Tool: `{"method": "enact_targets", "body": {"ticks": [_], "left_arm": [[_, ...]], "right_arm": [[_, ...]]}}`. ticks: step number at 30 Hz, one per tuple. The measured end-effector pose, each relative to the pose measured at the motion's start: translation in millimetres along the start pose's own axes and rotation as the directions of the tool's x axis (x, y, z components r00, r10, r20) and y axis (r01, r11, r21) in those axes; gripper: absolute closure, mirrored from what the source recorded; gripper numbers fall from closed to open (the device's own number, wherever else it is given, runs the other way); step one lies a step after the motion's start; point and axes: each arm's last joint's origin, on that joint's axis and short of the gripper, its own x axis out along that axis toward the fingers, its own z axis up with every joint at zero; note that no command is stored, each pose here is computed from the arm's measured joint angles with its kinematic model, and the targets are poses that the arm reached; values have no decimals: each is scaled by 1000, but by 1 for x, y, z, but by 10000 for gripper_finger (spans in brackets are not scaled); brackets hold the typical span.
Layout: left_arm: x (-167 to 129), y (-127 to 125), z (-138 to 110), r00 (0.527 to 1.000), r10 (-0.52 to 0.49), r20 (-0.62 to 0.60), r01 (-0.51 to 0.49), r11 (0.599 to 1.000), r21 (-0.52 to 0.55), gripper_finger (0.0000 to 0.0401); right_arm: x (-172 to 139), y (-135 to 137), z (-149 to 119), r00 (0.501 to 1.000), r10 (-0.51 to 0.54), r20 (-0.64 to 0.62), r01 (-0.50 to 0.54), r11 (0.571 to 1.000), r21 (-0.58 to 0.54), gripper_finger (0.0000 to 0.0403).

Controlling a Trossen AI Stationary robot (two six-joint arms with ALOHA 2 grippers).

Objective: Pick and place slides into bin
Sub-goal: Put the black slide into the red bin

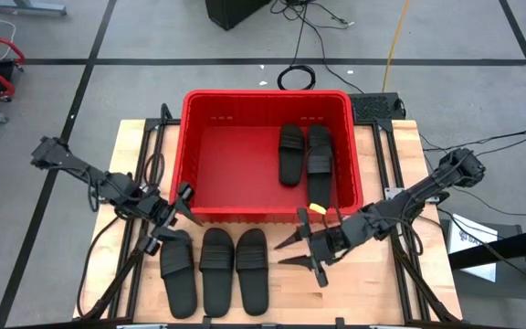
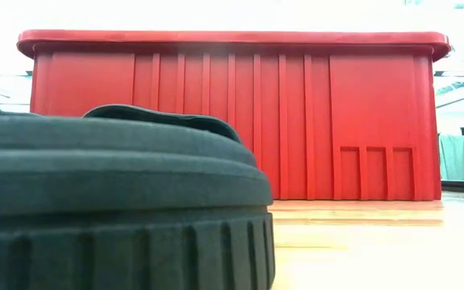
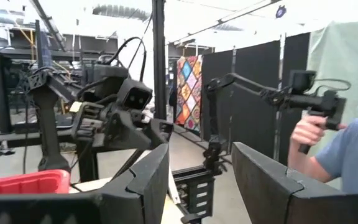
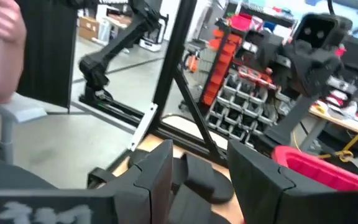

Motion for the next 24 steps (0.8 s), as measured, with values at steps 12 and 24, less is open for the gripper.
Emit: {"method": "enact_targets", "body": {"ticks": [12,24], "left_arm": [[7,-19,-9,999,-17,-39,15,999,-51,222],[2,-47,-7,999,-14,-31,11,997,-77,222]], "right_arm": [[28,45,-10,996,-83,14,84,986,-143,261],[87,76,-6,943,-215,-254,174,969,-174,261]]}}
